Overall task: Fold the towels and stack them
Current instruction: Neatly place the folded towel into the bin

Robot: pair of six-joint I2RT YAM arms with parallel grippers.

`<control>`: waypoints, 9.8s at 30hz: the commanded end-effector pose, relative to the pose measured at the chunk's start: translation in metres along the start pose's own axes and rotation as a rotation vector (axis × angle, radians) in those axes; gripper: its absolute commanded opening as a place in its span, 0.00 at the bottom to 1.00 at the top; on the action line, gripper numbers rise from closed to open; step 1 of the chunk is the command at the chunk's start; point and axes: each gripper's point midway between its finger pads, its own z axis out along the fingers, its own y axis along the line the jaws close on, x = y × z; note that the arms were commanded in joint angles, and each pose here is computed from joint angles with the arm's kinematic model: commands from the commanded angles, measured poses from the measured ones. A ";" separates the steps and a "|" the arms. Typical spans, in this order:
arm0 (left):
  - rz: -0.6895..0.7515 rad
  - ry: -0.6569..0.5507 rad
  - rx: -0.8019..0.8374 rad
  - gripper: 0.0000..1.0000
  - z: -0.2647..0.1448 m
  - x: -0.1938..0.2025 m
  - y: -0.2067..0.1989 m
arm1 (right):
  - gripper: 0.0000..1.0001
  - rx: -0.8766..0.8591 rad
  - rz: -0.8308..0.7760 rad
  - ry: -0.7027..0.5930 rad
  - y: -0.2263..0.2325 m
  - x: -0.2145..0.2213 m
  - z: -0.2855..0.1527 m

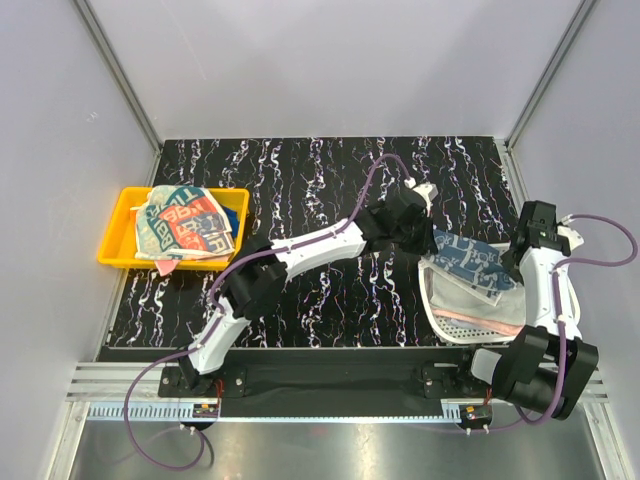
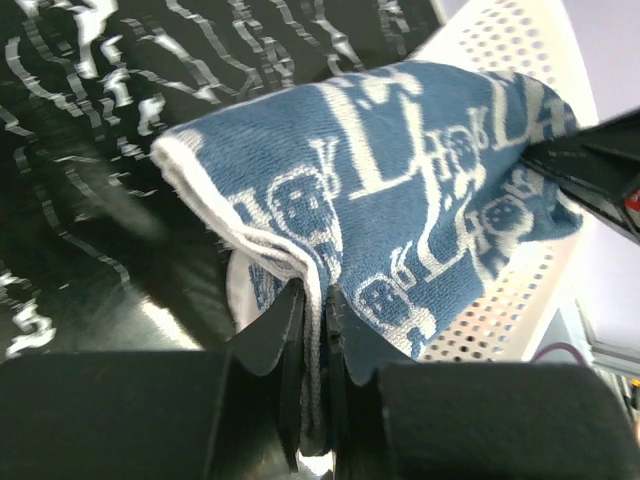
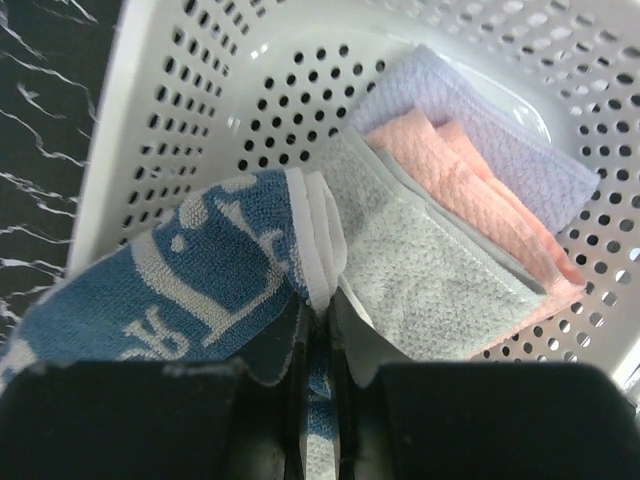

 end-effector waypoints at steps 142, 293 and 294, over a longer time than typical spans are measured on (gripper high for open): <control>0.736 -0.315 -0.083 0.94 -0.013 0.013 -0.095 | 0.00 -0.546 -0.078 0.158 0.070 0.038 -0.044; -0.031 -0.389 -0.583 0.80 -0.306 0.020 0.171 | 1.00 -1.014 -0.527 -0.021 0.211 0.148 -0.160; -0.031 -0.390 -0.580 0.80 -0.308 0.022 0.171 | 1.00 -1.014 -0.528 -0.021 0.212 0.149 -0.157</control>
